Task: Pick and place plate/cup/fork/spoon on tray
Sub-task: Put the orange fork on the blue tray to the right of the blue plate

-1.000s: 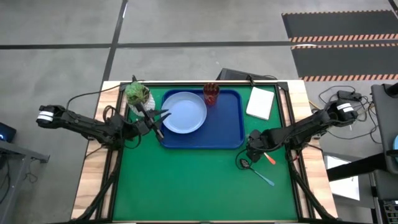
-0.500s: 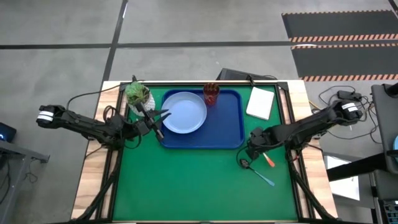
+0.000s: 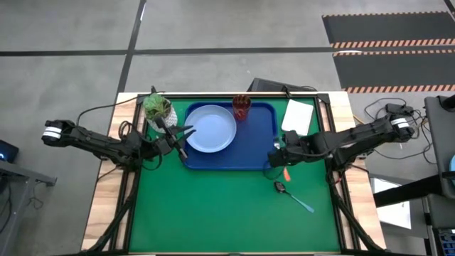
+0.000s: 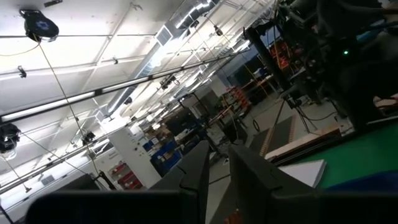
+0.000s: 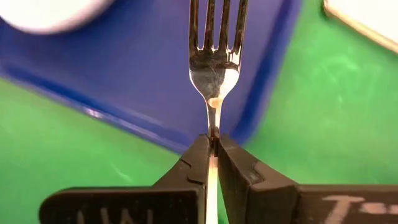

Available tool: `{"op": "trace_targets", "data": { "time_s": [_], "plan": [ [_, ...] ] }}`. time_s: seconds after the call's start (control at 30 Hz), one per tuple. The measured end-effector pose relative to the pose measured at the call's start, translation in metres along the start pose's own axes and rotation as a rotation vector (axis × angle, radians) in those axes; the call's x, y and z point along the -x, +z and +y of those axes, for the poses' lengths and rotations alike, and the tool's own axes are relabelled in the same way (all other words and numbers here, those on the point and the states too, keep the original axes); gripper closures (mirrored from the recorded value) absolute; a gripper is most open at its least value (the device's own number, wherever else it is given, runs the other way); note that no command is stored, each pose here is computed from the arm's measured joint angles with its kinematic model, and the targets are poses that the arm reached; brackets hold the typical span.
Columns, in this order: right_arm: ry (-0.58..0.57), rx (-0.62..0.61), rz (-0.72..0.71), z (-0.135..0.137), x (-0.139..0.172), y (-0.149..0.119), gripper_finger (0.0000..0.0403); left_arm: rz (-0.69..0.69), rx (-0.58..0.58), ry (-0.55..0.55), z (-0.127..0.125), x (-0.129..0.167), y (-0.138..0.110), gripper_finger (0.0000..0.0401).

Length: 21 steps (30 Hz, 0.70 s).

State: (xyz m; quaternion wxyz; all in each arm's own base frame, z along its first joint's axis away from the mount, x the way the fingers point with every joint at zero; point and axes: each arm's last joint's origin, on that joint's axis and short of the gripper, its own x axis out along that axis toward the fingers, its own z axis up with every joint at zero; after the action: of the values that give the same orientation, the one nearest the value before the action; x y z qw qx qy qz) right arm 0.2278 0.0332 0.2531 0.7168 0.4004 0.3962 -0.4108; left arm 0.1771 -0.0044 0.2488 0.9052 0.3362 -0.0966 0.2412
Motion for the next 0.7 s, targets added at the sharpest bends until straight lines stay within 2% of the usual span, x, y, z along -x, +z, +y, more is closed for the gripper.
{"op": "trace_targets", "data": {
  "time_s": [0.13,0.4,0.7],
  "plan": [
    [-0.012,-0.035,-0.039,0.023,-0.003,0.014,0.039,-0.001,-0.001,0.002,0.0,0.0,0.0,0.0357],
    [-0.04,-0.039,0.072,0.065,-0.031,0.056,0.039,0.001,0.001,0.01,0.001,0.001,0.001,0.0357],
    [-0.126,-0.124,0.231,0.059,-0.071,0.095,0.0393,0.013,0.002,0.02,0.002,0.002,-0.001,0.0357]
  ]
}}
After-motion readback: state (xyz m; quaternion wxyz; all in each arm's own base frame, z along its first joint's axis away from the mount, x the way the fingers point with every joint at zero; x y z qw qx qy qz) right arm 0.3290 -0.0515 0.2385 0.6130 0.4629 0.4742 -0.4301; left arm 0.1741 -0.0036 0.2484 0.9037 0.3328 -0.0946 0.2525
